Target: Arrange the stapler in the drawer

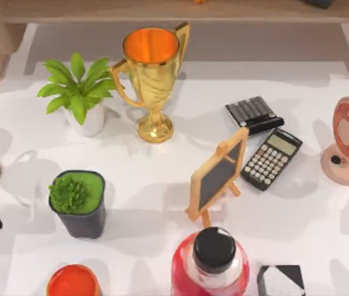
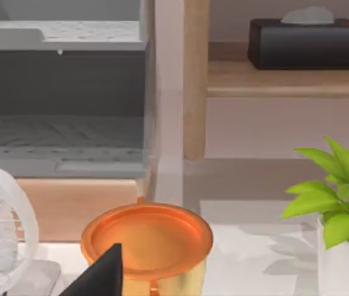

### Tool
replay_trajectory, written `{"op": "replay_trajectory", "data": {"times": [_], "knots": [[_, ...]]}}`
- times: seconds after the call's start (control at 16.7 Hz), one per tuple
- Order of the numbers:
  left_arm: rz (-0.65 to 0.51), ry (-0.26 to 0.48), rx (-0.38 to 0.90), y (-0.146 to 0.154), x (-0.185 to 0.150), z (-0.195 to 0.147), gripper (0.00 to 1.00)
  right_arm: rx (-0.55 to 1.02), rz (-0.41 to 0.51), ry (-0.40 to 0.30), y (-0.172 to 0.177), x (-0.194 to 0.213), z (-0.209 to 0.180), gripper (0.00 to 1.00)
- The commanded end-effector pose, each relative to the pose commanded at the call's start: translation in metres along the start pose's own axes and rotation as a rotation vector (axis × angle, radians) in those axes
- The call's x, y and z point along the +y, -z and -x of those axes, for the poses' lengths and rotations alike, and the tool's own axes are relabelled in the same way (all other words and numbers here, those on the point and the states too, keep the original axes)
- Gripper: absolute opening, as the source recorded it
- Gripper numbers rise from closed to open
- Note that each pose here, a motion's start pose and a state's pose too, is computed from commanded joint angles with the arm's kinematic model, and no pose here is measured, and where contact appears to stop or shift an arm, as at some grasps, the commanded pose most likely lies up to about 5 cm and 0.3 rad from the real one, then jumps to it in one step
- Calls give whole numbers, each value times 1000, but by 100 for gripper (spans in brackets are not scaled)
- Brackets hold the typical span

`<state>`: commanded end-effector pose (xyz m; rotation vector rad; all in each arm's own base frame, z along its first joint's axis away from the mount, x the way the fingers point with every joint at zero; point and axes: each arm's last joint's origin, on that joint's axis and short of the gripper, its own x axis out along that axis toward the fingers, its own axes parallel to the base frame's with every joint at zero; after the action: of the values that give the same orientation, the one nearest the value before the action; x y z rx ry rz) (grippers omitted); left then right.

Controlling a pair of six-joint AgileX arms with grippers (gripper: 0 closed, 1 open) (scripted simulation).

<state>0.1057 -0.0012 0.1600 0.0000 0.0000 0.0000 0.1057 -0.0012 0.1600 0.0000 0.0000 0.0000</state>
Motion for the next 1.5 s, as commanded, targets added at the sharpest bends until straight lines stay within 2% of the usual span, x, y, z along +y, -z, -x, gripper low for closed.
{"op": "replay_trajectory", "data": {"times": [0.24, 0.36, 0.54, 0.78, 1.08, 1.26, 1.5], "knots": [[0, 0, 0, 0, 0, 0, 100, -17, 22, -13, -7, 0, 0, 100], [0, 0, 0, 0, 0, 0, 100, -45, 74, -33, -20, 1, -2, 100], [0, 0, 0, 0, 0, 0, 100, -86, 201, -57, -49, 1, -11, 100], [0, 0, 0, 0, 0, 0, 100, -111, 432, -59, -87, -5, -44, 100], [0, 0, 0, 0, 0, 0, 100, -94, 767, -30, -109, -32, -123, 100], [0, 0, 0, 0, 0, 0, 100, -68, 967, -12, -97, -60, -178, 100], [0, 0, 0, 0, 0, 0, 100, -33, 1210, 3, -52, -106, -242, 100]]}}
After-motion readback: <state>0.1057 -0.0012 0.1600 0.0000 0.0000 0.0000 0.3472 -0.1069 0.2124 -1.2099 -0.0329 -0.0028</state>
